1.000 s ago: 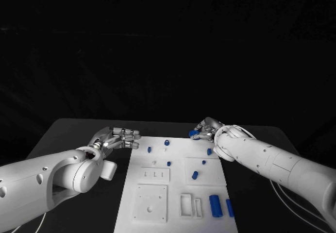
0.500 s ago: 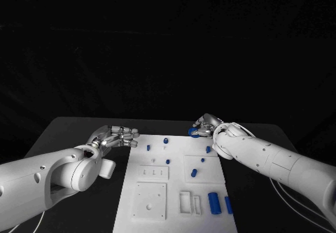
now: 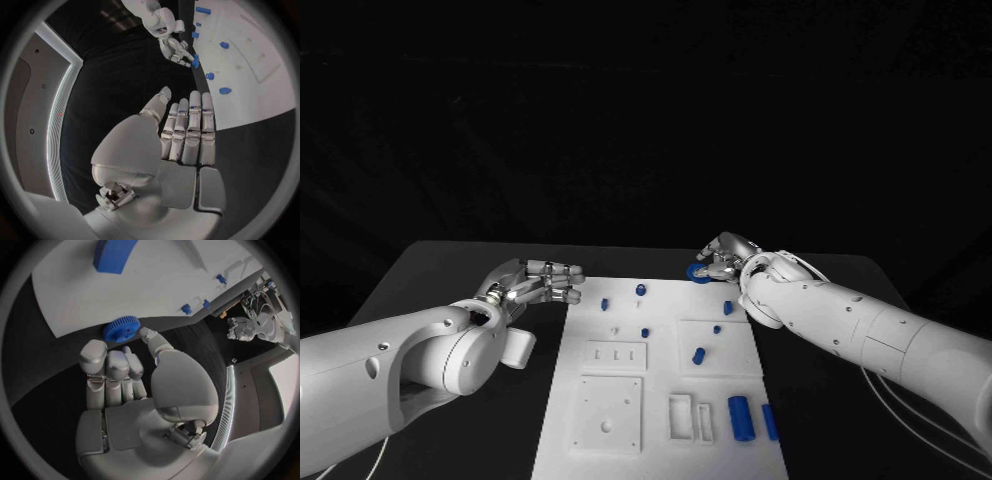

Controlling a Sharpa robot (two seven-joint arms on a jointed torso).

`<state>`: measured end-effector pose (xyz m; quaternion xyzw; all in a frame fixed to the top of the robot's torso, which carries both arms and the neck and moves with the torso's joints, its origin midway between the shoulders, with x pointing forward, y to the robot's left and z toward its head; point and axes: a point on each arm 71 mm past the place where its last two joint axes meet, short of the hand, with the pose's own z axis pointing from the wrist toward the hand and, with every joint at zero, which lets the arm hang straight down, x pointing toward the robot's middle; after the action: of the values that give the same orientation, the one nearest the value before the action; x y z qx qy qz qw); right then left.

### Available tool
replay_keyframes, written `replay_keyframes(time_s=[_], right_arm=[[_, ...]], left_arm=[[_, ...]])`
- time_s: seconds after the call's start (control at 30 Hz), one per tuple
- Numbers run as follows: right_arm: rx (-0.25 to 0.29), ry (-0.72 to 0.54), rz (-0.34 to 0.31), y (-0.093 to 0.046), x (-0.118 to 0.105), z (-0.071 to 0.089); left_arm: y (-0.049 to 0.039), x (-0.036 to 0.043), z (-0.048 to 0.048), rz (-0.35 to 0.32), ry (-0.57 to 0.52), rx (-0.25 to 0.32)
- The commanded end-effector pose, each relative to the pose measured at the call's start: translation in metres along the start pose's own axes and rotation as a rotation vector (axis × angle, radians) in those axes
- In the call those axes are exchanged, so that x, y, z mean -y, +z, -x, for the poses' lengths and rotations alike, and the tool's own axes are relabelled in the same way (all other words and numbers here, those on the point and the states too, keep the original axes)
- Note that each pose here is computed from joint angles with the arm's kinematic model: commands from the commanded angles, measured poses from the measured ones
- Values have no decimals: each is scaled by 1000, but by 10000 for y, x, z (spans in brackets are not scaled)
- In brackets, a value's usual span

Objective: Assemble the parts on the task board

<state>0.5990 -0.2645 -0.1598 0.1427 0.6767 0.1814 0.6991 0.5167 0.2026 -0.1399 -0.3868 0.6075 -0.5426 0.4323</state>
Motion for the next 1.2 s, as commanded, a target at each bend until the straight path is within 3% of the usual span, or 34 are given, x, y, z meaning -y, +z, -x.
replay_keyframes(time_s=[0.03, 1.2], right_arm=[[-12, -3, -3, 0, 13, -8], [-110, 10, -56, 38, 129, -94]], left_arm=[[1, 22, -19, -9, 0, -13], [3, 21, -18, -7, 0, -14]])
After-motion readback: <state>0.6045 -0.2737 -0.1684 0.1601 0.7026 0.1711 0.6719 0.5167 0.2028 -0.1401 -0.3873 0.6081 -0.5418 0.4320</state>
